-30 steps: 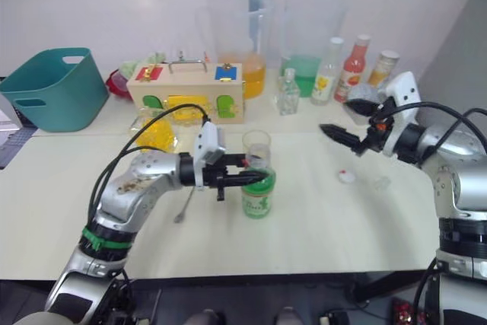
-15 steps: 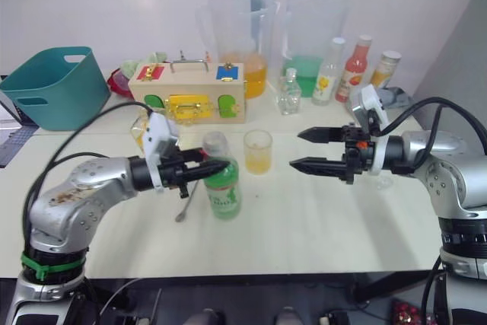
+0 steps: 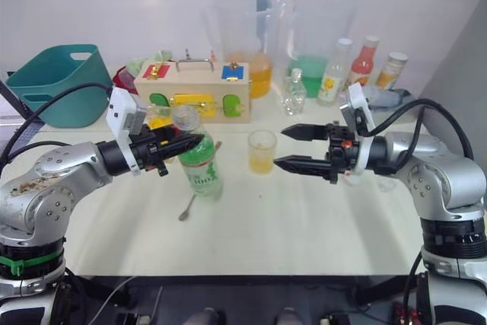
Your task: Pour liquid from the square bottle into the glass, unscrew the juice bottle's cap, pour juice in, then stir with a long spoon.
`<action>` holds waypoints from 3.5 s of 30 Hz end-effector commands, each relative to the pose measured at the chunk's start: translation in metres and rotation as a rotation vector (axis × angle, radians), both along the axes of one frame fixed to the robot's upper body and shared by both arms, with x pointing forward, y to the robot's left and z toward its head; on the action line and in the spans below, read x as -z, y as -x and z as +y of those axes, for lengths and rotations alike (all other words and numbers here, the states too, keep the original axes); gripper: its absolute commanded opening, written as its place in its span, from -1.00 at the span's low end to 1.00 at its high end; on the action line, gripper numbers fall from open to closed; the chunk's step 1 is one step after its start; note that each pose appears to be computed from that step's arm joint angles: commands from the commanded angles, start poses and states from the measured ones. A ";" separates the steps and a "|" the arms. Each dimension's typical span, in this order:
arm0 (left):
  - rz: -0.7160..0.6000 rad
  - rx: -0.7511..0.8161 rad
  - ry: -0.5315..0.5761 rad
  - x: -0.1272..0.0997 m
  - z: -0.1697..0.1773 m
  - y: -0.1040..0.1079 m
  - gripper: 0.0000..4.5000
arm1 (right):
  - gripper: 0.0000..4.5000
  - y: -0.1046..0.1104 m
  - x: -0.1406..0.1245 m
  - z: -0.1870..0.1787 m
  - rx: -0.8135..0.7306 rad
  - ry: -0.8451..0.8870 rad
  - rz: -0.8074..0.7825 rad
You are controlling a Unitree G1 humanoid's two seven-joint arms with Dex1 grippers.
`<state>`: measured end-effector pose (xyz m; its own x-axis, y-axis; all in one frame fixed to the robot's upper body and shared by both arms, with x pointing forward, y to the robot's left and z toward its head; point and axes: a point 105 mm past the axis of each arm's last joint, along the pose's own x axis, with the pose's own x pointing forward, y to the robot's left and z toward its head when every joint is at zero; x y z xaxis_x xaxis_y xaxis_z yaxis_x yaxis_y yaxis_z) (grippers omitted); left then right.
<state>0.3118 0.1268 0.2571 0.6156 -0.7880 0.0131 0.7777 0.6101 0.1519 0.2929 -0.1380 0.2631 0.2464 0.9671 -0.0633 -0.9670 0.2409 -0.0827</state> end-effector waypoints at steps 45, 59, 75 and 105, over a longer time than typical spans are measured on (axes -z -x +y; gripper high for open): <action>-0.559 -0.235 -0.445 -0.014 -0.076 -0.149 -0.44 | 0.98 0.032 0.000 -0.023 0.395 -0.011 -0.123; -0.806 -0.228 -0.659 0.000 -0.093 -0.143 -0.44 | 0.98 0.029 0.002 -0.022 0.438 -0.041 -0.122; -0.892 -0.231 -0.787 0.010 -0.092 -0.144 -0.44 | 0.98 0.010 0.027 -0.045 0.620 0.038 -0.036; -1.078 -0.199 -0.905 0.008 -0.104 -0.139 -0.44 | 0.98 0.011 0.031 -0.042 0.618 0.023 -0.005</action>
